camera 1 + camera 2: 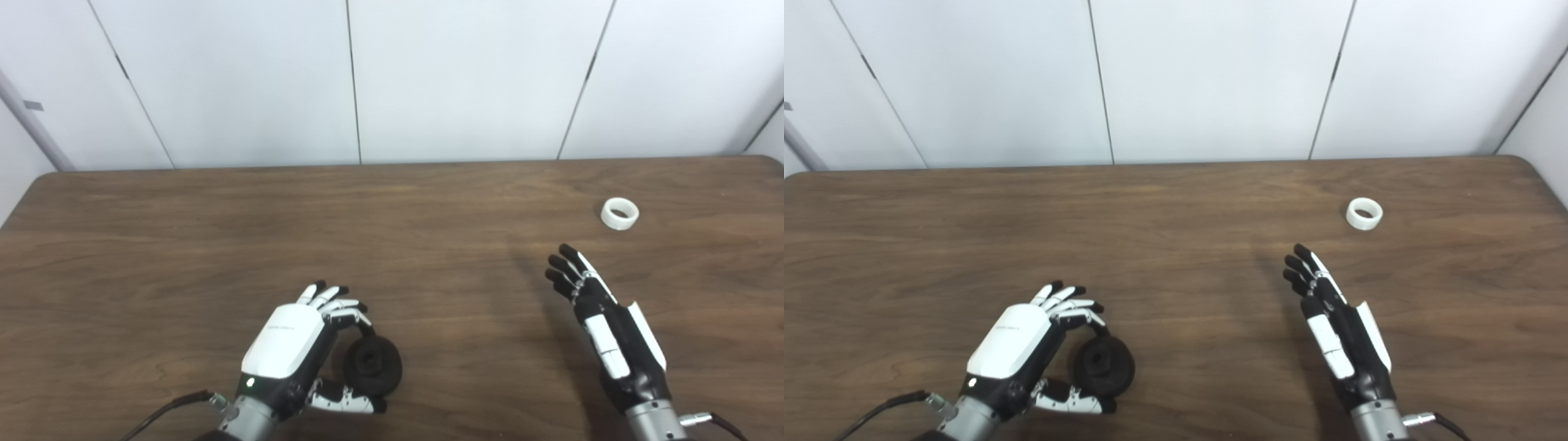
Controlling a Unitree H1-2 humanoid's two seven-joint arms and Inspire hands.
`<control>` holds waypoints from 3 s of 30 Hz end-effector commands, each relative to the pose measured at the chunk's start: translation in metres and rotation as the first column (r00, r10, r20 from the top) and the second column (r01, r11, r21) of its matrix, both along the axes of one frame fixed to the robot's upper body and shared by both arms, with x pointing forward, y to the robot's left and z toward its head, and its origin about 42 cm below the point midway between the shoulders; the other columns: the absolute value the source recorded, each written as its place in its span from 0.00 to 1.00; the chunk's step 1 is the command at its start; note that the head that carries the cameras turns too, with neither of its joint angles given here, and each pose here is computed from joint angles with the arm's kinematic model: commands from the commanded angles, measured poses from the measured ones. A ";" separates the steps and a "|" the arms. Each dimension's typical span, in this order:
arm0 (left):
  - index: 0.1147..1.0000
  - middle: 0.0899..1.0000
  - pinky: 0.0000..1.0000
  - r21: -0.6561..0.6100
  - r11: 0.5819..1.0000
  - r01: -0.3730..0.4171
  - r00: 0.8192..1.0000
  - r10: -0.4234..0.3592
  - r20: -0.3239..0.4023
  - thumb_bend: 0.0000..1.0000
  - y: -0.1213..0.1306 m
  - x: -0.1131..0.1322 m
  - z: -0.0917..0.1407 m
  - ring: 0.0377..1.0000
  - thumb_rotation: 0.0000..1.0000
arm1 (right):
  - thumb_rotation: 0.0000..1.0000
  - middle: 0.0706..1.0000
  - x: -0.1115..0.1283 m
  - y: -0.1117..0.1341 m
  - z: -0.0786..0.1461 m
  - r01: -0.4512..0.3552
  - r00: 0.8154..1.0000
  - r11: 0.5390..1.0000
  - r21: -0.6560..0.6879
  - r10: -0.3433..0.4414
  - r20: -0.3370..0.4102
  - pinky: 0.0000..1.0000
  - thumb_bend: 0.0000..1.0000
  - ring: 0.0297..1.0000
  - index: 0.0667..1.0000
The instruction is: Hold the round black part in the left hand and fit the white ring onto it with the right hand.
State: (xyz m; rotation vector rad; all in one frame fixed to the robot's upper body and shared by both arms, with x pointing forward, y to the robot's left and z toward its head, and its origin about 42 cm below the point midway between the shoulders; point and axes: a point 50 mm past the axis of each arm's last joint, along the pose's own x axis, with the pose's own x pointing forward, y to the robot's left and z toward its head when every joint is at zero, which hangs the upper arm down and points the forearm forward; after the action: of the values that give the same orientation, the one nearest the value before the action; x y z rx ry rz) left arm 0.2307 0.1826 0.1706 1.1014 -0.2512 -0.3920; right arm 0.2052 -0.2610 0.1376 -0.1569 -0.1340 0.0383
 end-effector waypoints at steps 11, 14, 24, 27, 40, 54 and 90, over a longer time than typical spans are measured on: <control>0.42 0.77 1.00 0.009 1.000 0.013 0.994 -0.014 0.105 0.52 0.003 0.005 -0.003 0.91 0.05 | 0.89 0.90 -0.083 0.014 -0.004 0.077 0.990 0.995 0.057 -0.070 -0.126 0.91 0.59 0.89 0.93; 0.42 0.77 1.00 0.017 1.000 0.010 0.995 -0.012 0.096 0.52 0.004 0.007 -0.007 0.90 0.05 | 0.88 0.90 -0.082 0.015 -0.003 0.080 0.990 0.995 0.055 -0.072 -0.123 0.90 0.60 0.88 0.92; 0.42 0.77 1.00 0.019 1.000 0.015 0.996 -0.017 0.086 0.52 0.003 0.008 -0.013 0.90 0.05 | 0.87 0.90 -0.078 0.014 0.005 0.093 0.991 0.995 0.032 -0.090 -0.101 0.90 0.57 0.89 0.90; 0.42 0.77 1.00 0.024 1.000 0.015 0.996 -0.017 0.084 0.52 0.004 0.009 -0.014 0.89 0.05 | 0.79 0.88 -0.074 0.012 0.012 0.104 0.990 0.994 0.019 -0.102 -0.092 0.87 0.58 0.88 0.85; 0.42 0.77 1.00 0.014 1.000 0.022 0.998 -0.023 0.066 0.52 0.018 0.013 -0.013 0.89 0.05 | 0.41 0.83 -0.036 -0.007 0.058 0.194 0.981 0.961 -0.198 -0.194 0.018 0.80 0.58 0.84 0.78; 0.42 0.76 1.00 0.033 0.999 0.022 0.998 -0.024 0.055 0.52 0.033 0.013 -0.006 0.88 0.05 | 0.26 0.85 0.014 -0.041 0.101 0.295 0.954 0.819 -0.493 -0.280 0.107 0.89 0.77 0.89 0.72; 0.42 0.75 1.00 0.036 0.999 0.029 0.999 -0.030 0.033 0.52 0.036 0.000 -0.016 0.88 0.05 | 0.21 0.93 0.116 -0.078 0.105 0.228 0.962 0.648 -0.726 -0.266 0.065 0.90 0.81 0.95 0.77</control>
State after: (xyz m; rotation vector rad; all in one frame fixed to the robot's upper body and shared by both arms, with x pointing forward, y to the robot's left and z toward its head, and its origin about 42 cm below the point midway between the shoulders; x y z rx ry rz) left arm 0.2320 0.2195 0.1482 1.1284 -0.2397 -0.4114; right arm 0.3125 -0.3337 0.2215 -0.9267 0.0435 -0.1509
